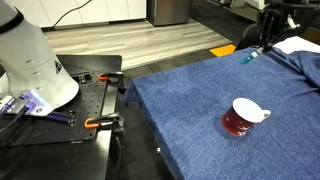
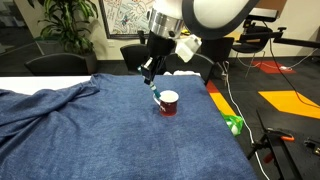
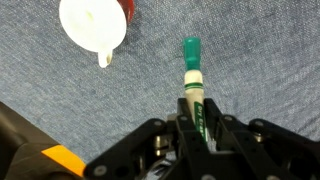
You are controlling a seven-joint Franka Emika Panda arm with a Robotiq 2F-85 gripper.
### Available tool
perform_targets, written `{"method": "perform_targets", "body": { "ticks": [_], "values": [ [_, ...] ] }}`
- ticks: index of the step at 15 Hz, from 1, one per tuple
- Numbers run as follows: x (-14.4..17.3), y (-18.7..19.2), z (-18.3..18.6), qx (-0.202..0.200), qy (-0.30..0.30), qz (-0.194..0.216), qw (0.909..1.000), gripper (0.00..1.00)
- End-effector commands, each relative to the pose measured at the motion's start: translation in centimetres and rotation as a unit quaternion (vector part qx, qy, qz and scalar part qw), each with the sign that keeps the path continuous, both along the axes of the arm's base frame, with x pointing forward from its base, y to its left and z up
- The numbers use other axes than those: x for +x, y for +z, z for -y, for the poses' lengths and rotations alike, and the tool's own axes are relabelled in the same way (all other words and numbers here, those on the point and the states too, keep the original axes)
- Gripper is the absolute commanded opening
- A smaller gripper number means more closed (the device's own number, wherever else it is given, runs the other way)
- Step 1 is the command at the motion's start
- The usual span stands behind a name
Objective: Place the marker on the table
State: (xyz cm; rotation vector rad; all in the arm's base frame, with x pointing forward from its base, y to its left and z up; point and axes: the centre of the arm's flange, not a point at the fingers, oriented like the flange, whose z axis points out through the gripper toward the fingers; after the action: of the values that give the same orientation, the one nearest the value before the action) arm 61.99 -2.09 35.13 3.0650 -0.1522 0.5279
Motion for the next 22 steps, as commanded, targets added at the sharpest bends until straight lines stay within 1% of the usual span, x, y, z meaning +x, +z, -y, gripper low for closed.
{"method": "perform_targets", "body": {
  "ticks": [1,4,5,6,9,12,14,17,19,22],
  "values": [
    [0.1,0.1,0.0,0.0,0.0,0.0,1.0,0.2],
    [0.1,0.0,0.1,0.0,-0.001,-0.001,1.0,0.2],
    [0.1,0.0,0.1,0.0,-0.001,-0.001,1.0,0.05],
    [0.5,0.2,0.4,0.019,-0.016,0.014,0.9996,0.05],
    [1.5,0.8,0.8,0.062,-0.051,0.032,0.9963,0.05],
    [2.6,1.6,1.1,0.097,-0.082,0.036,0.9913,0.05],
    [3.5,2.0,1.0,0.11,-0.095,0.028,0.9889,0.05],
    [5.3,1.6,0.9,0.121,-0.108,-0.003,0.9868,0.05],
    [6.7,1.0,0.7,0.125,-0.116,-0.024,0.985,0.05],
    [8.9,-0.3,0.7,0.129,-0.133,-0.044,0.9818,0.05]
  ]
}}
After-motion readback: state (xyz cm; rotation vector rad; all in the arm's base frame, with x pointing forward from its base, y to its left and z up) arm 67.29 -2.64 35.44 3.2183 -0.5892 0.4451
